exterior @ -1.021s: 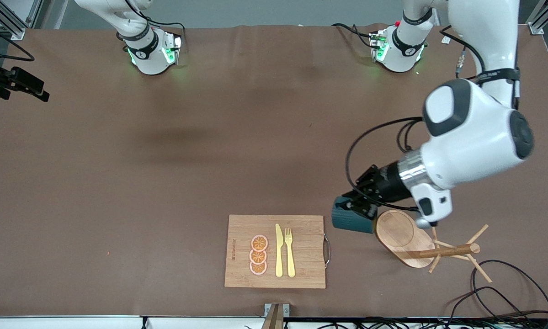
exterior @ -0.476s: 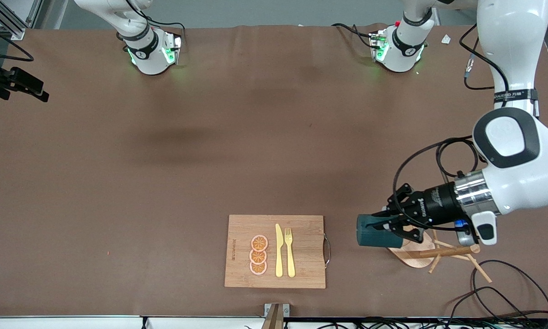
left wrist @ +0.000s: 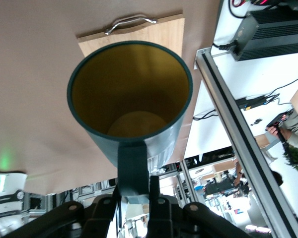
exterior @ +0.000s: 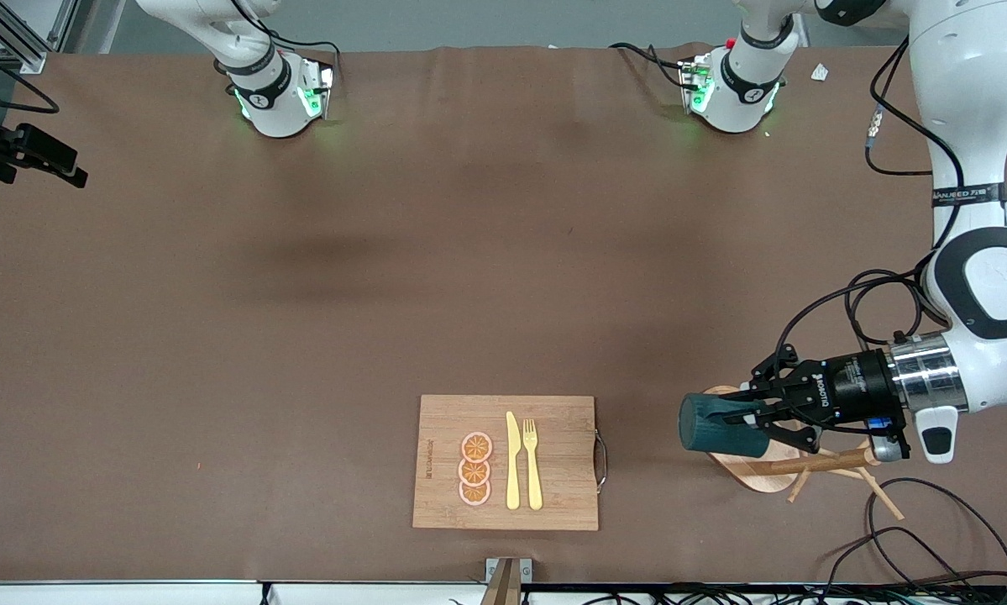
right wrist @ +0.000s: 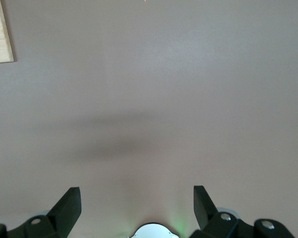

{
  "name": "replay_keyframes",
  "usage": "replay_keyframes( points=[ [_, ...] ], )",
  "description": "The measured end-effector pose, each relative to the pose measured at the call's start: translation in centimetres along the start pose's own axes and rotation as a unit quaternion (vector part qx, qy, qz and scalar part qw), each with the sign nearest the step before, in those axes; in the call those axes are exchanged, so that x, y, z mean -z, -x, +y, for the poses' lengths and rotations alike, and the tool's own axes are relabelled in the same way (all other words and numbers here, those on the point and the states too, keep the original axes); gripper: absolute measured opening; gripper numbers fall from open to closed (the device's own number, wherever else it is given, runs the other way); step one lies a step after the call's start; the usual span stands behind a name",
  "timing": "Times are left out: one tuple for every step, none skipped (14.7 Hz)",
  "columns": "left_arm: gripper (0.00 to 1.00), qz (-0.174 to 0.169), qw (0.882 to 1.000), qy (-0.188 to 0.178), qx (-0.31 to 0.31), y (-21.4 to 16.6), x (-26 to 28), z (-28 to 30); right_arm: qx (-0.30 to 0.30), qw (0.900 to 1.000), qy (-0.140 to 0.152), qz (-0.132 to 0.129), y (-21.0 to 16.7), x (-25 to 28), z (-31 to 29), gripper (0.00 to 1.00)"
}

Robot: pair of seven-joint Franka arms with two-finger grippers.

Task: Pass cup and hang on rack
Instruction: 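Lift the mug with the left gripper and carry it to the rack, then hook the mug handle onto a rack peg with the left gripper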

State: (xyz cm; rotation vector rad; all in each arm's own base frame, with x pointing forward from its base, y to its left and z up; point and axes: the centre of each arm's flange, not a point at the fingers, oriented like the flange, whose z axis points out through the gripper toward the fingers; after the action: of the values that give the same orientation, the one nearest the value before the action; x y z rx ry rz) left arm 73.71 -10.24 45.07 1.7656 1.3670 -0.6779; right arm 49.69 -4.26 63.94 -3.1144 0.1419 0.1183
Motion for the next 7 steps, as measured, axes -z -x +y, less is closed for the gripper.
replay_keyframes(
  points=[
    [0.21,-0.005,1.0,-0.006,-0.006,-0.5,0.1,-0.2,-0.002,1.0,0.0,-0.001,0.0,0.0,0.2,1.0],
    [0.21,-0.01,1.0,-0.008,-0.011,-1.0,0.3,-0.4,-0.005,1.0,-0.001,-0.001,0.0,0.0,0.5,1.0],
    [0.21,-0.019,1.0,-0.012,-0.013,-1.6,0.5,-0.5,-0.006,1.0,-0.001,-0.001,0.0,0.0,0.7,1.0],
    [0.21,-0.03,0.999,-0.015,-0.015,-2.2,0.5,-0.7,-0.008,1.0,-0.001,-0.001,0.0,0.0,0.8,1.0],
    [0.21,-0.038,0.999,-0.018,-0.017,-3.0,0.7,-1.0,-0.008,1.0,-0.001,-0.001,0.0,0.0,0.9,1.0],
    [0.21,-0.046,0.999,-0.019,-0.019,-3.8,1.1,-1.2,-0.009,1.0,-0.001,-0.001,0.0,0.0,0.9,1.0],
    [0.21,-0.058,0.998,-0.018,-0.021,-4.7,1.5,-1.4,-0.009,1.0,-0.001,0.0,0.0,0.0,0.9,1.0]
  ],
)
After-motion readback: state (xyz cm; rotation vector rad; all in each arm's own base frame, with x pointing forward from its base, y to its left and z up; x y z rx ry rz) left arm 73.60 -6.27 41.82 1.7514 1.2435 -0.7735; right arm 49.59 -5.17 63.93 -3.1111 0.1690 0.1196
